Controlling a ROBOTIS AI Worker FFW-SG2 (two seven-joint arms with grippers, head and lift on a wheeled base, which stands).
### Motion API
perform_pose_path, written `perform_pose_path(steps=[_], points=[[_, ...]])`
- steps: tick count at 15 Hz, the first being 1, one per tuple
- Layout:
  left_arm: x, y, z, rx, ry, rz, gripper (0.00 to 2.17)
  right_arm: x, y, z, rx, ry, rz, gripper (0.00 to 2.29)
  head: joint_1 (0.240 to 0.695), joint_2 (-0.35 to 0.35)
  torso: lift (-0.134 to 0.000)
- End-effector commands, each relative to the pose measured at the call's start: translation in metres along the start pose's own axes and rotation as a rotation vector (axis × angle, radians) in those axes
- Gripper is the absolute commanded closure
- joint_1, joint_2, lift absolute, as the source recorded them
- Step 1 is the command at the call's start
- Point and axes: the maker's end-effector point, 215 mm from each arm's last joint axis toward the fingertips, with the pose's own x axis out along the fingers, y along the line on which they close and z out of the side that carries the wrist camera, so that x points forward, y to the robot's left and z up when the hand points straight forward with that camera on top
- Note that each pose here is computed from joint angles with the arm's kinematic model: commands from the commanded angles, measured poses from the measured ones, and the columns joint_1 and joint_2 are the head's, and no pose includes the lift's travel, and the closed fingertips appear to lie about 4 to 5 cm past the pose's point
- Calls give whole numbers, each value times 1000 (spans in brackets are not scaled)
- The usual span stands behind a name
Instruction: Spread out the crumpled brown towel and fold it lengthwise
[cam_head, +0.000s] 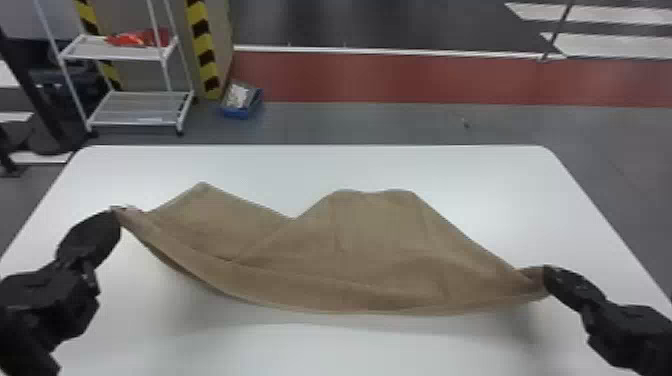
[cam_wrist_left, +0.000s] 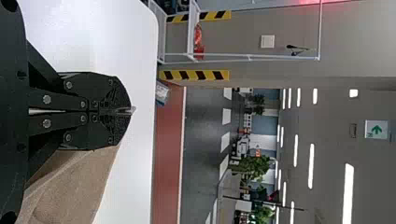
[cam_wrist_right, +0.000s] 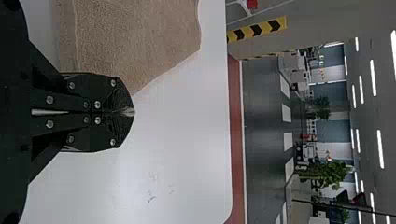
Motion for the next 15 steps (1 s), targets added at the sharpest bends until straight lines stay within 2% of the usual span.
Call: perform_pose_path(steps=[1,4,5,7,9,10,13,15], points=[[-2,-1,21,15,-36,2,1352,-9,-14,9,-19,17,-14,1713,695,-80,-128],[1,2,38,47,-53,16,1352,-15,-25,16,-42,44,-26,1710,695,-104,-128],[2,2,49,48,-72,22,1352,-16,-25,16,-25,61,-10,1710,695,-107,-128],[7,0,71,56,-107,18,1352,-18,-28,44,-8,24,-2,1710,695,-110,-128],[15,1,87,68,-116,25,1352,-15,-34,90,56,-48,28,1710,695,-114,-128],[21,-1,97,68,-128,18,1352,-10,-37,103,67,-69,28,1710,695,-116,-128],[53,6,118,74,-131,34,1352,25,-36,140,88,-126,47,1710,695,-121,-128],[83,9,134,53,-143,21,1352,49,-34,160,96,-147,58,1710,665,-103,-128]])
